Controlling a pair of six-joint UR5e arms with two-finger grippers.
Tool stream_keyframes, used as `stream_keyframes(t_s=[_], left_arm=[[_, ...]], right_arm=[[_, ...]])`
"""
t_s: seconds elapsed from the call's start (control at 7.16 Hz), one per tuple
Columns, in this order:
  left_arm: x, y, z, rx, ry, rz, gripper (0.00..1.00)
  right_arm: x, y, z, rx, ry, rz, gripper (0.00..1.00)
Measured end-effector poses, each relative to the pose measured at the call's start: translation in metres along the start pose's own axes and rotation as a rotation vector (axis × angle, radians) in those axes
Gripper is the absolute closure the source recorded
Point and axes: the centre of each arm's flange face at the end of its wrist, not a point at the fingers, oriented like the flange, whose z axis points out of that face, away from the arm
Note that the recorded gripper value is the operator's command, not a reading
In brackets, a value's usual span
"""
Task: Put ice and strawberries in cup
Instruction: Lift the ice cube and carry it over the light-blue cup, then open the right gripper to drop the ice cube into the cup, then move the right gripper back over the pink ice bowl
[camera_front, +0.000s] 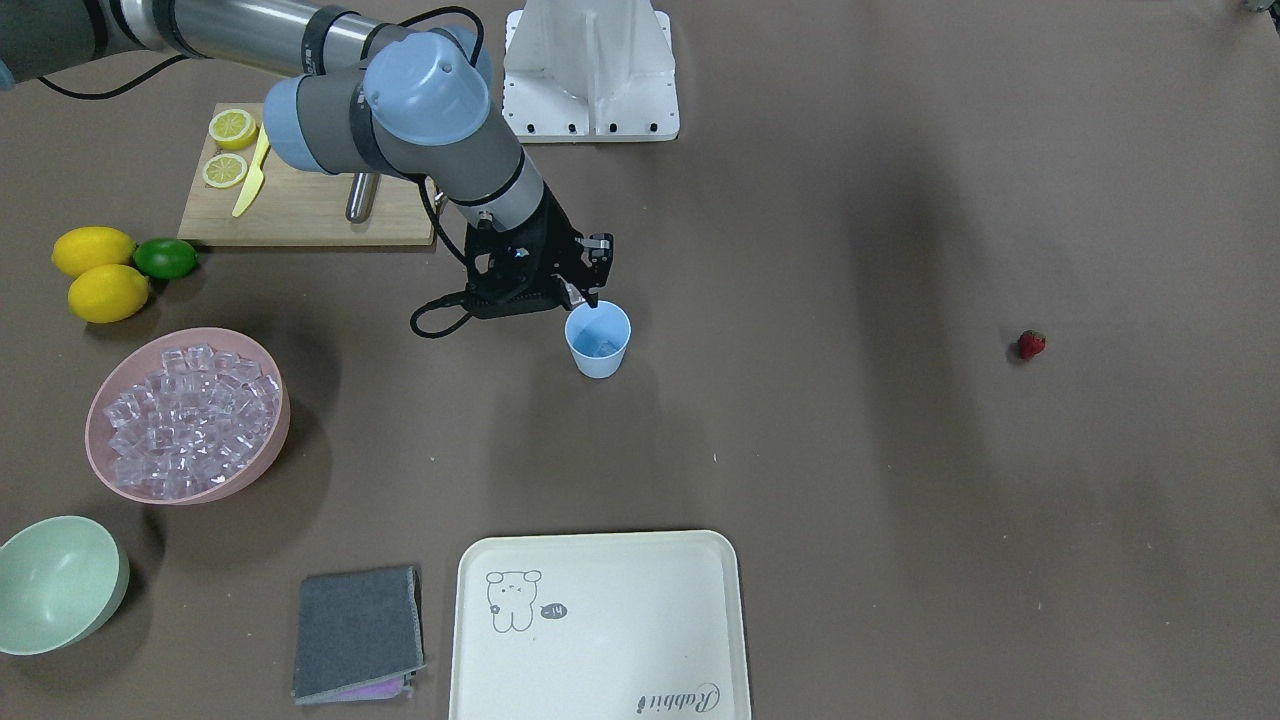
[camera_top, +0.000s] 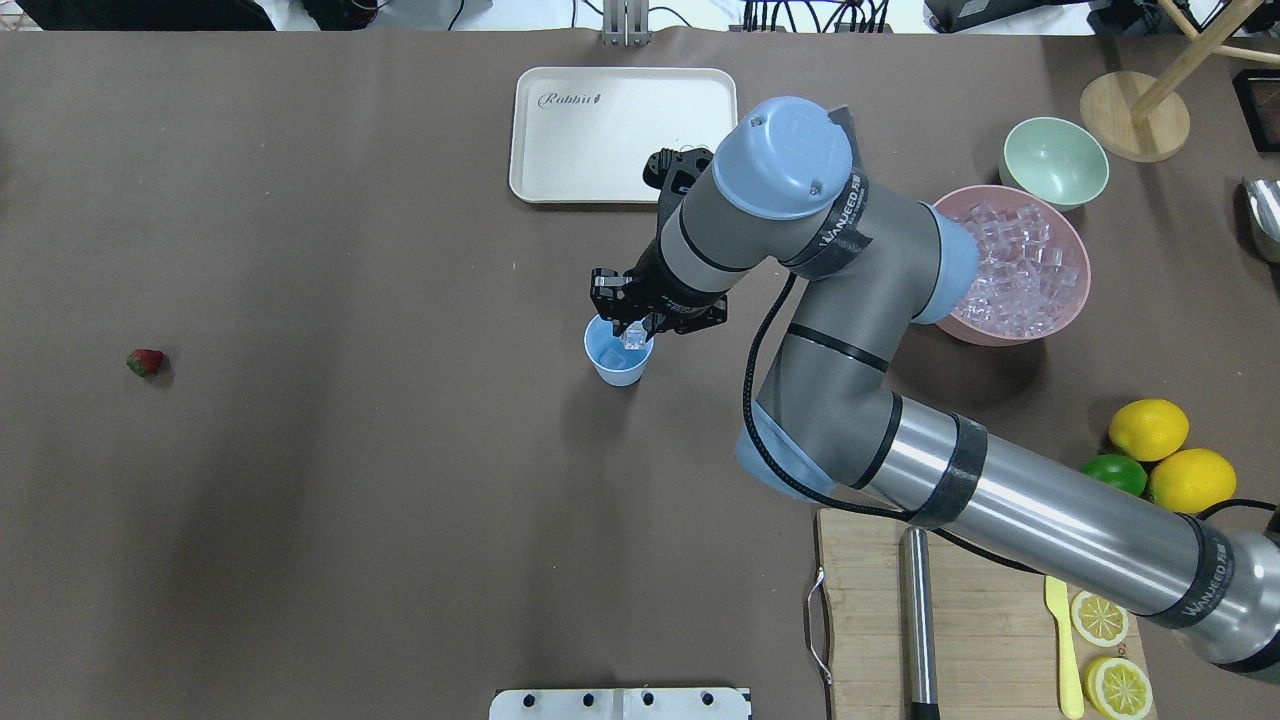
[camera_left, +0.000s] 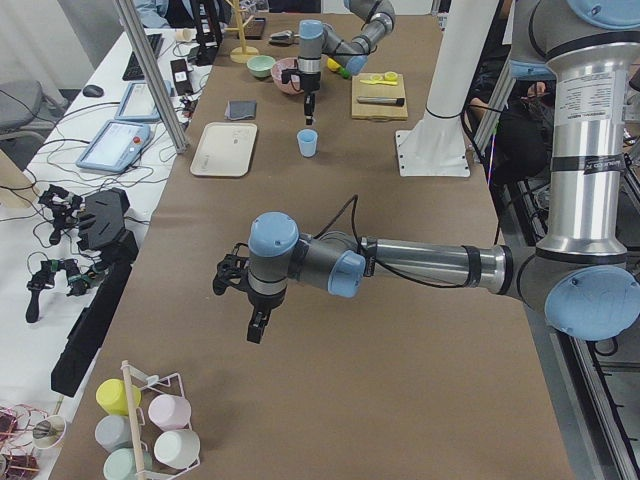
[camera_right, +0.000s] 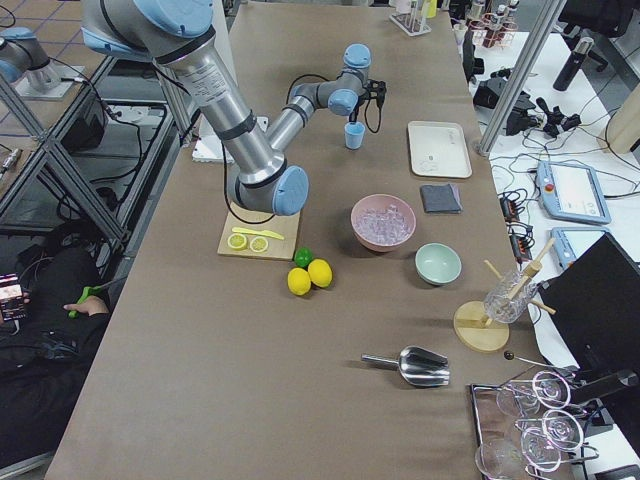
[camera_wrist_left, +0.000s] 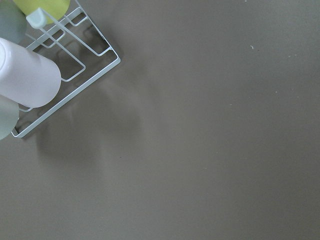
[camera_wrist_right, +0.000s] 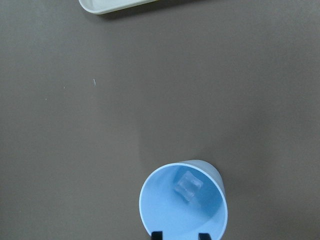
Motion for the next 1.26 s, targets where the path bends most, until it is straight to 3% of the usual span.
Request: stream_keyframes(t_s=[0.14,0.28,0.42,0.84,1.26], left_arm=[[0.000,0.001,0.000,-0.001,0.000,-0.001,0.02],[-0.001,0.001,0.001,-0.002,0.000,-0.002,0.02],[-0.001,0.001,0.001,-0.003,0.000,-0.003,0.02],[0.000,0.000,0.001,-0.002,-0.001,-0.002,0.02],[0.001,-0.003,0.000,0.002,-0.001,0.000,0.02]], right_arm=[[-0.002,-0.002,0.004,0.008,0.007,0.003,1.00],[-0.003,-0.004,0.008,0.015,0.014,0.006,0.85],[-0.003,-0.006,0.012,0.020,0.022,0.009,0.03],[-0.004,-0.006,0.023,0.065,0.047,0.013,0.01],[0.012,-0.022,-0.009,0.026,0.033,0.049,0.01]])
